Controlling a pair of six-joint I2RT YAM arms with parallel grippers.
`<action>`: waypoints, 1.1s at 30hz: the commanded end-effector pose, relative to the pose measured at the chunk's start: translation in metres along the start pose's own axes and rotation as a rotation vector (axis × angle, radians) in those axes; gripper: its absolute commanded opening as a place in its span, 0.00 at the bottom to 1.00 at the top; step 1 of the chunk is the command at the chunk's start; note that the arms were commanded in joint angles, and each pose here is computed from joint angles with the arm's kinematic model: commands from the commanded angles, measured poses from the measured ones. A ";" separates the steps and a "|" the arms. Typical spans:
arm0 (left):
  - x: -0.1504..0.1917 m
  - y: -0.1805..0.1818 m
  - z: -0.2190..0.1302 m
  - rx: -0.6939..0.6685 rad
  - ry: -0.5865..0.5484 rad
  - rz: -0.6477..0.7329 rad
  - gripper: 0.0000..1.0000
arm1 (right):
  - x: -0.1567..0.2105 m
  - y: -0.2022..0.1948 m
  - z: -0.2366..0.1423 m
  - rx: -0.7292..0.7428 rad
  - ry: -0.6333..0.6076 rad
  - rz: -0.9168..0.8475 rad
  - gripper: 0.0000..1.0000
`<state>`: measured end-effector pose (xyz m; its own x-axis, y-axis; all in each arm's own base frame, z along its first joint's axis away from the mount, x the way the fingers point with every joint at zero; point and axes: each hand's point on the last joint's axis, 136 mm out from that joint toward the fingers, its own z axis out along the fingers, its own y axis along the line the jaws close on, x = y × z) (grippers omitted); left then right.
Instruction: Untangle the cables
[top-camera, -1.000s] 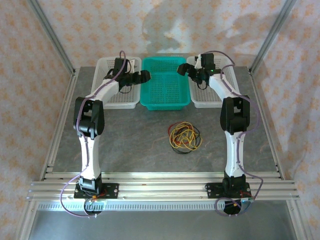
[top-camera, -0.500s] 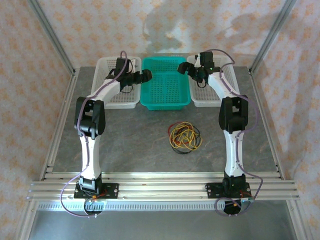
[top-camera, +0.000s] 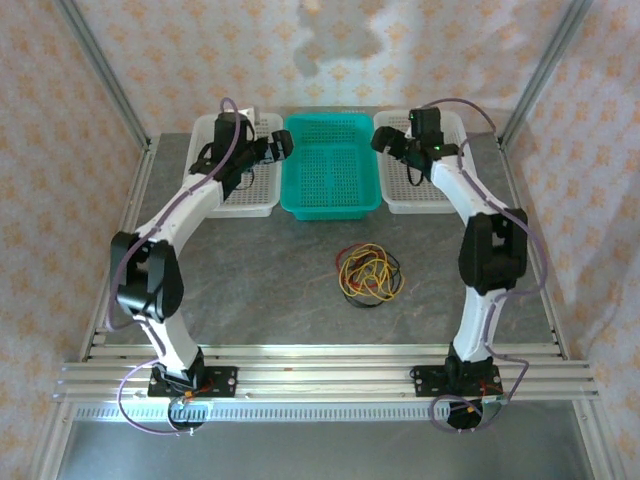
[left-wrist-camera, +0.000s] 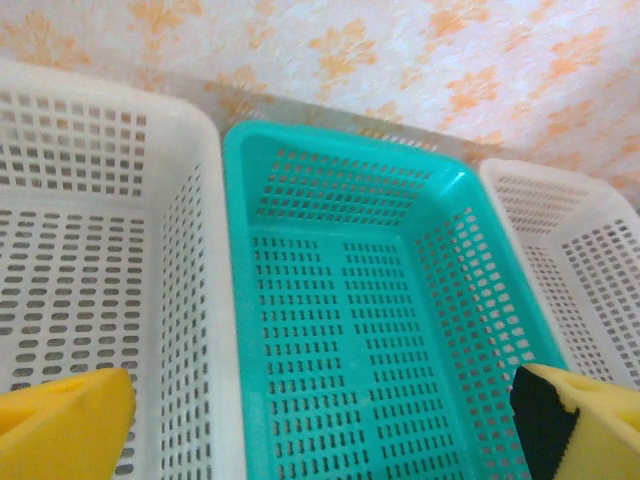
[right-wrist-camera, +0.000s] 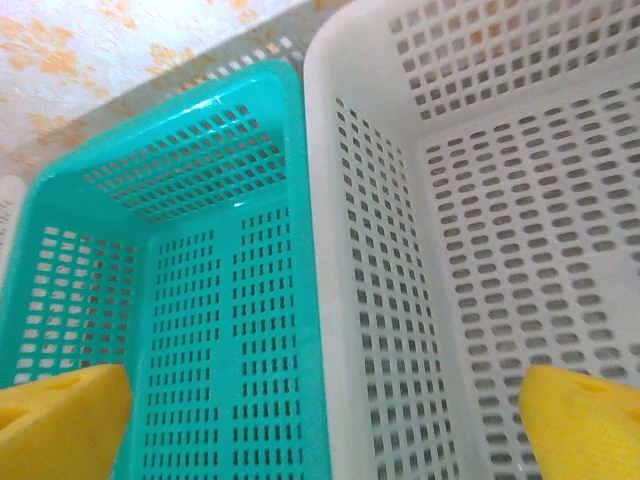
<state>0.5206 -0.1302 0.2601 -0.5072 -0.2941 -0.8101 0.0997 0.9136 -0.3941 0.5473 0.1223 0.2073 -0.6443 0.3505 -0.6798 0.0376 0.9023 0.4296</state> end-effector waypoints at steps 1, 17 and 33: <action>0.008 -0.003 -0.015 -0.054 -0.040 0.053 0.98 | -0.014 0.011 -0.034 0.008 -0.124 -0.018 0.97; 0.119 -0.049 -0.074 0.001 0.007 0.116 0.97 | 0.104 0.026 -0.110 0.065 -0.084 -0.086 0.88; 0.199 -0.016 -0.104 0.002 0.013 -0.119 0.97 | 0.199 0.011 -0.131 0.091 0.010 0.004 0.73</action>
<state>0.3258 -0.1758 0.1453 -0.5659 -0.3078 -0.7649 0.0747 0.9048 -0.4193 0.3181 0.1728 0.1611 -0.6677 0.3063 -0.6785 0.0574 0.9299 0.3634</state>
